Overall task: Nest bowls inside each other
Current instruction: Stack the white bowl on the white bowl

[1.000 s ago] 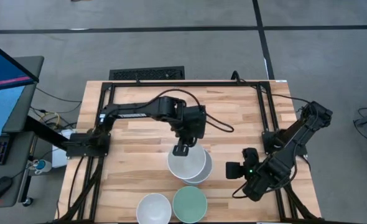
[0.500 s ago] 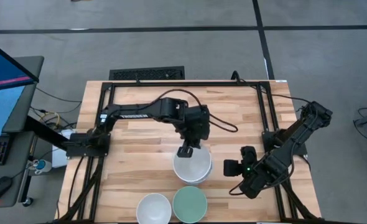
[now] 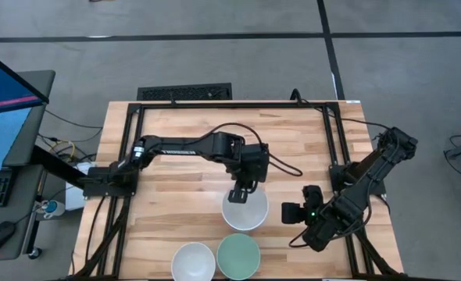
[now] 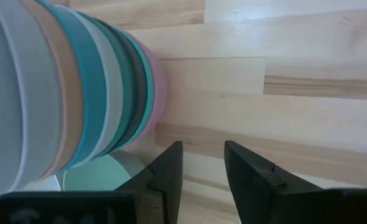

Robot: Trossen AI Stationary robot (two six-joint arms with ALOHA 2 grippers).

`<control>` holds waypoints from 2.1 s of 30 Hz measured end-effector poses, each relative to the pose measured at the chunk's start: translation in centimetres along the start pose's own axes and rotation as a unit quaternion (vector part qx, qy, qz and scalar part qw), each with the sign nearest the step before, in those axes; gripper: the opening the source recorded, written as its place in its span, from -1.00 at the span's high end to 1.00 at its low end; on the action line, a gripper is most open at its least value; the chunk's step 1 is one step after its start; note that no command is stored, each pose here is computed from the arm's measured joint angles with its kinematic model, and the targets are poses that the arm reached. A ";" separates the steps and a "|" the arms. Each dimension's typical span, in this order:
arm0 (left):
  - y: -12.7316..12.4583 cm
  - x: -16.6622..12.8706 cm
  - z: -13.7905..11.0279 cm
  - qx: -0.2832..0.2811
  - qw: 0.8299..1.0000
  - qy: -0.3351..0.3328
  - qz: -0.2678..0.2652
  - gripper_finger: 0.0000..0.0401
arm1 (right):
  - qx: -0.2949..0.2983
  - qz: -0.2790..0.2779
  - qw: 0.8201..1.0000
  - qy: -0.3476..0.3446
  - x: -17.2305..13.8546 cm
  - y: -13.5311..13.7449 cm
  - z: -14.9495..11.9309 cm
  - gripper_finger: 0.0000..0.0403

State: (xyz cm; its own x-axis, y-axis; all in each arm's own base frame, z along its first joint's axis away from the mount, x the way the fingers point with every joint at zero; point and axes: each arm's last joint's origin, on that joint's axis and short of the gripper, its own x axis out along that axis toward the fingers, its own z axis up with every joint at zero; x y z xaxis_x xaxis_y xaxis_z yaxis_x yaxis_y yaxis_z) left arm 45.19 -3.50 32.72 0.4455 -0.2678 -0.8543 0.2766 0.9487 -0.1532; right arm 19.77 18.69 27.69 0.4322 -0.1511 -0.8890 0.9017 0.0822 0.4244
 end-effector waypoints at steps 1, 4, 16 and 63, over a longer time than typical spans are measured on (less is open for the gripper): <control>0.1 -0.2 0.0 -0.001 1.000 0.001 0.007 1.00 | -0.001 -0.002 1.000 -0.001 0.0 0.0 0.0 0.30; 0.3 -0.6 -0.2 -0.006 1.000 0.009 0.016 1.00 | -0.002 -0.004 1.000 -0.003 0.0 -0.1 0.1 0.30; 0.6 -0.9 -1.1 -0.040 0.998 0.047 -0.017 1.00 | -0.010 -0.015 1.000 -0.012 0.0 -0.3 0.3 0.32; 0.1 -5.3 -0.6 -0.025 0.998 -0.018 0.055 0.51 | -0.014 -0.019 1.000 -0.013 0.0 -0.3 0.3 0.33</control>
State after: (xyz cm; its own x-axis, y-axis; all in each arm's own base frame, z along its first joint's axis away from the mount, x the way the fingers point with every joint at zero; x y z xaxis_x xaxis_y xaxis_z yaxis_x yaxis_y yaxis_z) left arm 42.32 -1.83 36.96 0.5013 -0.1663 -0.8491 0.1824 0.9796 -0.0842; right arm 19.47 18.35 27.59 0.3983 -0.1804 -0.8994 0.9170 0.1040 0.3852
